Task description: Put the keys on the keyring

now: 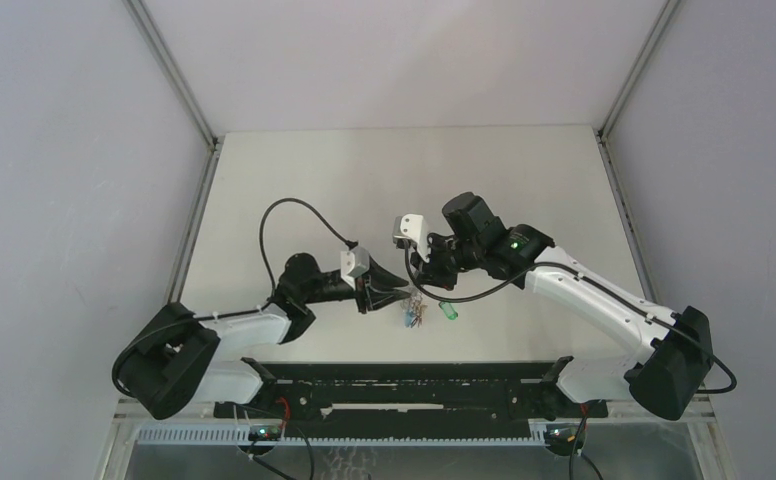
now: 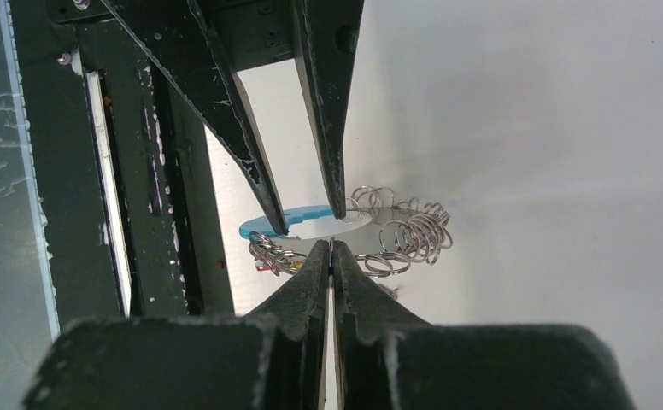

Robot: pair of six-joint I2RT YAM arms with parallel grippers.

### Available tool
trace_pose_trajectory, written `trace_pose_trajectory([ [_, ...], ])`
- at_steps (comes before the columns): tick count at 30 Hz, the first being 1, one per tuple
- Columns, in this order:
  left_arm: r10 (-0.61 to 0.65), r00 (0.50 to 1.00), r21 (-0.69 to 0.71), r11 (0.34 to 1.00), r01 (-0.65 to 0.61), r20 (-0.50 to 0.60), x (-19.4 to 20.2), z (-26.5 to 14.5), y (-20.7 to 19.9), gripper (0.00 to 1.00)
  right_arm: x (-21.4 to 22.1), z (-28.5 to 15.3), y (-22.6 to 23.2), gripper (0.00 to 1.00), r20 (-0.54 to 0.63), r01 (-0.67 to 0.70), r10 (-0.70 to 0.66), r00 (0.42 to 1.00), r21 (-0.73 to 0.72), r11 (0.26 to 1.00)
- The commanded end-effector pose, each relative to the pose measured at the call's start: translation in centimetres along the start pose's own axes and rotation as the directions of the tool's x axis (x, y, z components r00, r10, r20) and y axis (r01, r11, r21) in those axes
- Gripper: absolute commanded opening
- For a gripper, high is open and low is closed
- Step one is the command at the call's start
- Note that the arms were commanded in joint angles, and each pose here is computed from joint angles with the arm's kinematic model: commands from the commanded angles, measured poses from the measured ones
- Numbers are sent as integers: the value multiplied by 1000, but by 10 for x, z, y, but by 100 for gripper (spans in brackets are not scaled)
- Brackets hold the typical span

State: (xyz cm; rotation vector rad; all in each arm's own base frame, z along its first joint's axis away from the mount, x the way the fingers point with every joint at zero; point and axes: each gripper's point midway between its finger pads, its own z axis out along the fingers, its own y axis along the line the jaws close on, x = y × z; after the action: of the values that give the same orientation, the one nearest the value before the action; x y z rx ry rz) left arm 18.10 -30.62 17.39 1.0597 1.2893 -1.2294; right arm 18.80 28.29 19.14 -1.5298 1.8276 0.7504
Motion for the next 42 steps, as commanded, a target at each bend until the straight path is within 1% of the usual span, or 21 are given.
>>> trace_pose_trajectory([
  [1,78,993,34,996,-81,89,-39,14,2,34,-29,-6,-1,0,83,62,-62,995,5,998],
  [8,81,993,37,996,-85,89,-40,18,5,34,-30,-5,1,0,88,69,-69,994,-5,998],
  [13,68,995,45,996,-71,74,-34,20,7,32,-32,-4,2,0,94,73,-72,993,-10,997],
  [21,57,996,56,997,-61,65,-30,22,8,28,-32,-4,3,0,97,75,-73,993,-16,997],
  [30,54,994,99,993,-62,90,-37,24,0,24,-32,-2,4,0,101,76,-73,992,-25,997],
  [33,50,995,111,992,-60,88,-37,25,-1,17,-32,-1,4,0,101,75,-72,992,-28,997],
  [36,43,996,113,992,-53,82,-34,26,-1,3,-33,-1,4,0,104,75,-71,992,-29,997],
  [37,45,996,113,992,-54,82,-34,26,-1,1,-33,-1,4,0,106,75,-72,992,-28,997],
  [42,51,996,89,994,-58,71,-31,23,1,0,-41,-8,1,0,148,77,-77,986,10,997],
])
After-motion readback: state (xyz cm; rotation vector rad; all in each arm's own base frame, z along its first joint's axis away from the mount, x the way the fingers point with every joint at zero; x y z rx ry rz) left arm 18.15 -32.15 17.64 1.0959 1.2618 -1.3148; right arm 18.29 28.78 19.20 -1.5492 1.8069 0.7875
